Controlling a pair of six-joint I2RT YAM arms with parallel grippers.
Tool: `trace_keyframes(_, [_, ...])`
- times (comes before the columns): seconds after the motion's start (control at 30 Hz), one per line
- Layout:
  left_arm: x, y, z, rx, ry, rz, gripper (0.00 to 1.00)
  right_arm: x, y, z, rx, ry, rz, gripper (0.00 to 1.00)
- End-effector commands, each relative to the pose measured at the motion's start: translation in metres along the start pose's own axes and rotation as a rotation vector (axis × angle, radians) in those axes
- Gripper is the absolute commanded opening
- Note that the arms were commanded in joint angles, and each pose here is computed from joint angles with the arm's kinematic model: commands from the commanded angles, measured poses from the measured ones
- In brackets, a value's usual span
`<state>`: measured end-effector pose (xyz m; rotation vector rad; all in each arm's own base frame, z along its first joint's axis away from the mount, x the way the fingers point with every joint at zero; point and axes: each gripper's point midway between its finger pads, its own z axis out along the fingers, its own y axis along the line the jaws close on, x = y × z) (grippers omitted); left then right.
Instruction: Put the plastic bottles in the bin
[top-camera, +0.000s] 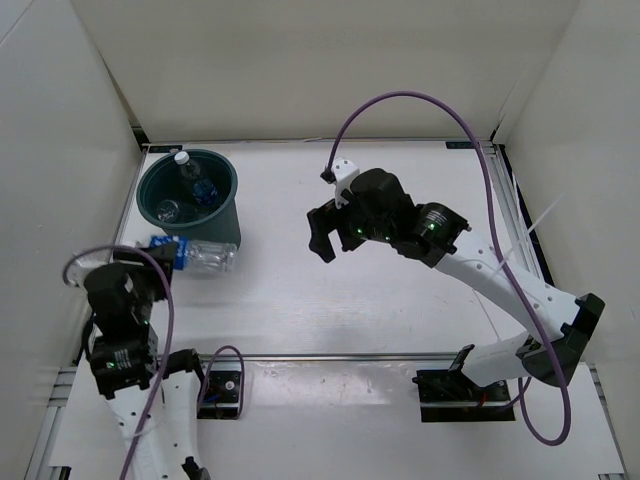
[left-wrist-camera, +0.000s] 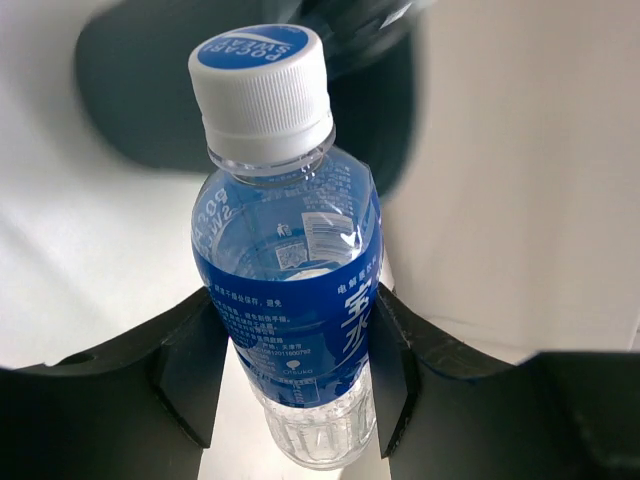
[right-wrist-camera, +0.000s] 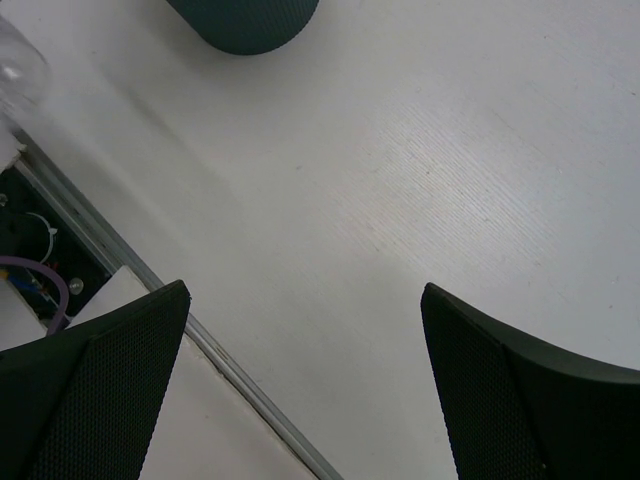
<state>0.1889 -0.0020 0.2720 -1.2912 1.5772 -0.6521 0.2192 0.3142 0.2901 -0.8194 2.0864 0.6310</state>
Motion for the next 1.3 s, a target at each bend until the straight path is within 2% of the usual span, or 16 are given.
trace_keyframes(0.0, [-0.042,-0.034,-0.004,-0.027,-0.124,0.150,0.57,-0.028,0.009,-0.004,-0.037,-0.079,0.015,1.00])
trace_keyframes(0.07, [-0.067,-0.071,-0.002,0.066,-0.217,0.210,0.56,-0.028,0.009,-0.005,-0.038,-0.079,0.024,1.00])
trace_keyframes(0.2, [-0.110,-0.107,0.041,0.038,-0.327,0.269,0.59,-0.031,0.006,-0.003,-0.030,-0.081,0.029,1.00])
trace_keyframes(0.23, [-0.116,-0.107,0.050,0.005,-0.338,0.283,0.63,-0.030,0.008,-0.003,-0.039,-0.079,0.029,1.00])
trace_keyframes(0.4, [-0.134,-0.109,0.099,-0.108,-0.414,0.398,0.66,-0.039,0.007,-0.006,-0.030,-0.097,0.029,1.00])
trace_keyframes(0.43, [-0.134,-0.109,0.106,-0.120,-0.416,0.410,0.68,-0.039,0.007,-0.006,-0.030,-0.096,0.029,1.00])
trace_keyframes(0.53, [-0.125,-0.107,0.120,-0.150,-0.410,0.453,0.87,-0.038,0.003,-0.006,-0.021,-0.089,0.045,1.00])
trace_keyframes(0.6, [-0.123,-0.129,0.113,-0.115,-0.436,0.469,1.00,-0.036,0.001,-0.008,-0.007,-0.076,0.058,1.00])
trace_keyframes(0.73, [-0.118,-0.185,0.084,0.024,-0.449,0.528,1.00,-0.028,-0.011,-0.005,0.046,-0.029,0.133,1.00])
trace_keyframes(0.83, [-0.120,-0.205,0.048,0.106,-0.478,0.573,1.00,-0.021,-0.028,0.002,0.096,0.027,0.203,1.00])
trace_keyframes(0.93, [-0.111,-0.183,0.037,0.107,-0.459,0.609,1.00,-0.020,-0.043,0.004,0.140,0.095,0.290,1.00])
trace_keyframes(1.03, [-0.097,-0.122,0.032,0.027,-0.422,0.638,1.00,-0.022,-0.057,0.006,0.175,0.122,0.360,1.00])
trace_keyframes(1.13, [-0.086,-0.053,0.023,-0.099,-0.389,0.678,1.00,-0.023,-0.061,0.005,0.182,0.120,0.358,1.00])
trace_keyframes(1.27, [-0.091,-0.002,0.019,-0.253,-0.416,0.721,1.00,-0.028,-0.077,0.001,0.253,0.085,0.335,1.00])
